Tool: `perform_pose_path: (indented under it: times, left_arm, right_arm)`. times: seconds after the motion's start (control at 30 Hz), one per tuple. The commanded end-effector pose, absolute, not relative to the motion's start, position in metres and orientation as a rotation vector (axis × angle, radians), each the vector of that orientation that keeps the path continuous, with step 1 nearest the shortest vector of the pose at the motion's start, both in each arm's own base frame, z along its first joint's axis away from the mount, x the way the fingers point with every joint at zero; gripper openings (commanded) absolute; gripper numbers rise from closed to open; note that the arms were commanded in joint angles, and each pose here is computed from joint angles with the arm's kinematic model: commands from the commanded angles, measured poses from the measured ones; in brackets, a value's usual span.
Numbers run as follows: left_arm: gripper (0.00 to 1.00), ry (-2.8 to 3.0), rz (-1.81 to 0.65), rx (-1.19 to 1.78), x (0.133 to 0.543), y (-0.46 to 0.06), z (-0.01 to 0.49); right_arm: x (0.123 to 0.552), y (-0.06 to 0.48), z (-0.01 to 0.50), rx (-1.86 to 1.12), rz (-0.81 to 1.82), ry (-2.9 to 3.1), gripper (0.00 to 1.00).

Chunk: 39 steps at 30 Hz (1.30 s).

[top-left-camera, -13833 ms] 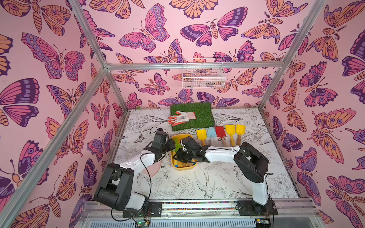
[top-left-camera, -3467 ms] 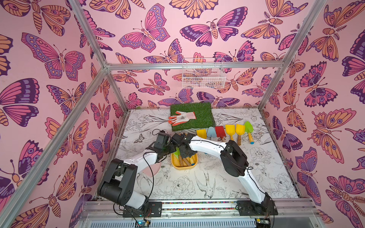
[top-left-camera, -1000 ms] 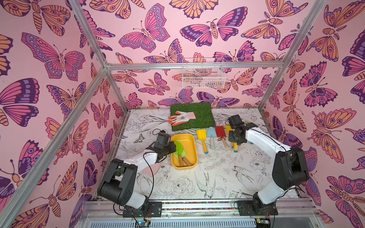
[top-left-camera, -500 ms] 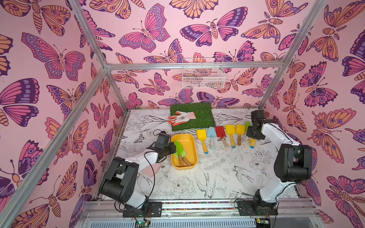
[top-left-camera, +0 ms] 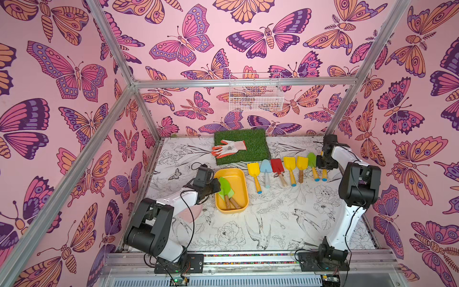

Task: Take the shovel out of the storage box
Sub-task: Place the shovel at the center of the board.

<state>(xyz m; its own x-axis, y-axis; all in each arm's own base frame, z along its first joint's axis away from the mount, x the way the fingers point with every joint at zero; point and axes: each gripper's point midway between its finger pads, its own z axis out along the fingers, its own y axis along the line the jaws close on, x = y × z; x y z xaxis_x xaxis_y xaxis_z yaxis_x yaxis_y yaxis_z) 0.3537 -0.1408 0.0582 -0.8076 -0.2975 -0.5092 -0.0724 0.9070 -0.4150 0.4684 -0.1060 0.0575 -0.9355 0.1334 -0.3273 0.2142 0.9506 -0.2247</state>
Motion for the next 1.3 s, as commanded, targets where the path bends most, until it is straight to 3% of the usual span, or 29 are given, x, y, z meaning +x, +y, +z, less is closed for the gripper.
perform_pose_path:
  times: [0.0, 0.37, 0.7, 0.77, 1.03, 1.27]
  left_arm:
    - [0.48, 2.487, -0.486, -0.26, 0.351, -0.135, 0.055]
    - [0.48, 2.492, -0.467, -0.258, 0.352, -0.133, 0.052]
    - [0.48, 2.487, -0.451, -0.259, 0.352, -0.13, 0.054]
    - [0.48, 2.49, -0.452, -0.257, 0.352, -0.13, 0.053]
    - [0.48, 2.487, -0.449, -0.258, 0.352, -0.13, 0.054]
    - [0.48, 2.486, -0.45, -0.259, 0.351, -0.129, 0.054]
  right_arm:
    - [0.477, -0.114, 0.058, 0.176, -0.384, 2.797, 0.09]
    - [0.495, -0.122, 0.042, 0.015, -0.369, 2.815, 0.08]
    - [0.504, -0.12, 0.022, 0.059, -0.292, 2.855, 0.1]
    - [0.505, -0.12, 0.02, 0.066, -0.287, 2.864, 0.13]
    - [0.507, -0.121, 0.03, 0.073, -0.296, 2.845, 0.43]
    - [0.499, -0.122, 0.062, 0.115, -0.323, 2.78, 0.49]
